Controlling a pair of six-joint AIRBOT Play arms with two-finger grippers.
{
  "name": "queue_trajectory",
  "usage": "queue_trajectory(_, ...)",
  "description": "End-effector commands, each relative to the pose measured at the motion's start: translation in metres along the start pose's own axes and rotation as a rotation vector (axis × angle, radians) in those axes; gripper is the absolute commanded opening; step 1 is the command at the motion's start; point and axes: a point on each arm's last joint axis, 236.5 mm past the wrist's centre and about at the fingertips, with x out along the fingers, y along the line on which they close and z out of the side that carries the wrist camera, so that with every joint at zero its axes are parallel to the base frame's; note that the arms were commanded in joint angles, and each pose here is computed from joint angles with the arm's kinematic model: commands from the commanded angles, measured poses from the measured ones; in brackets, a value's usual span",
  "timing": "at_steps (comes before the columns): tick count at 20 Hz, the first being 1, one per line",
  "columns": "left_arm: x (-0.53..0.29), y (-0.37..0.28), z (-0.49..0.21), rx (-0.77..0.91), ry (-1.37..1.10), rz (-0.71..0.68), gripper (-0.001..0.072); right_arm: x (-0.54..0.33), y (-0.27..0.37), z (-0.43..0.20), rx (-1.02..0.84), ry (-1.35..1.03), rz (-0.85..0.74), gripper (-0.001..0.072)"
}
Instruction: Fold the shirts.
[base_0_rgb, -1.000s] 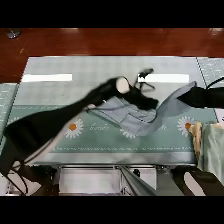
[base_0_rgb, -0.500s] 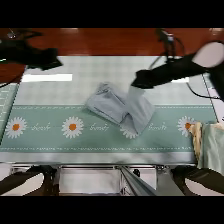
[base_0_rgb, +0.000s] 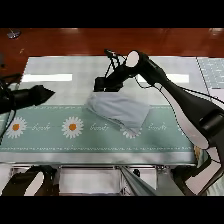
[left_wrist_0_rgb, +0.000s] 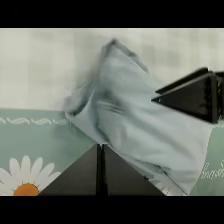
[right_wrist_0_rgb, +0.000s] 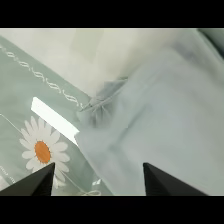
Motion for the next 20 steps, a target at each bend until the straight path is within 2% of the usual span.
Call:
queue_trajectory(1, 0.018, 0.013, -0.027, -0.04, 0.035, 0.003, 0.0036, -0.057, -0.02, 0.008, 0.012, 0.044, 0.021, 0.0633)
queue_trajectory(3, 0.021, 0.017, -0.034, -0.037, 0.049, 0.007, 0.0036, -0.143, -0.045, 0.0, -0.008, 0.029, -0.032, 0.0633)
queue_trajectory(5, 0.024, 0.021, -0.043, -0.038, 0.069, 0.012, 0.0036, -0.218, -0.089, -0.027, -0.002, -0.006, -0.235, 0.0633)
queue_trajectory(7, 0.028, 0.026, -0.051, -0.045, 0.089, 0.018, 0.0036, -0.249, -0.118, -0.059, 0.078, -0.135, -0.328, 0.0633)
queue_trajectory(11, 0.037, 0.027, -0.076, -0.052, 0.148, 0.01, 0.0035, -0.196, -0.179, -0.15, 0.484, -0.442, -0.329, 0.0631)
queue_trajectory(13, 0.042, 0.018, -0.087, -0.02, 0.175, -0.01, 0.0036, -0.147, -0.188, -0.189, 0.705, -0.449, -0.21, 0.063)
queue_trajectory(14, 0.045, 0.012, -0.088, 0.001, 0.172, -0.02, 0.0036, -0.126, -0.183, -0.199, 0.759, -0.417, -0.134, 0.0629)
queue_trajectory(17, 0.052, -0.008, -0.084, 0.048, 0.126, -0.052, 0.0036, -0.089, -0.169, -0.203, 0.738, -0.304, -0.054, 0.0629)
queue_trajectory(20, 0.055, -0.021, -0.085, 0.07, 0.115, -0.076, 0.0036, -0.057, -0.172, -0.201, 0.751, -0.191, -0.052, 0.063)
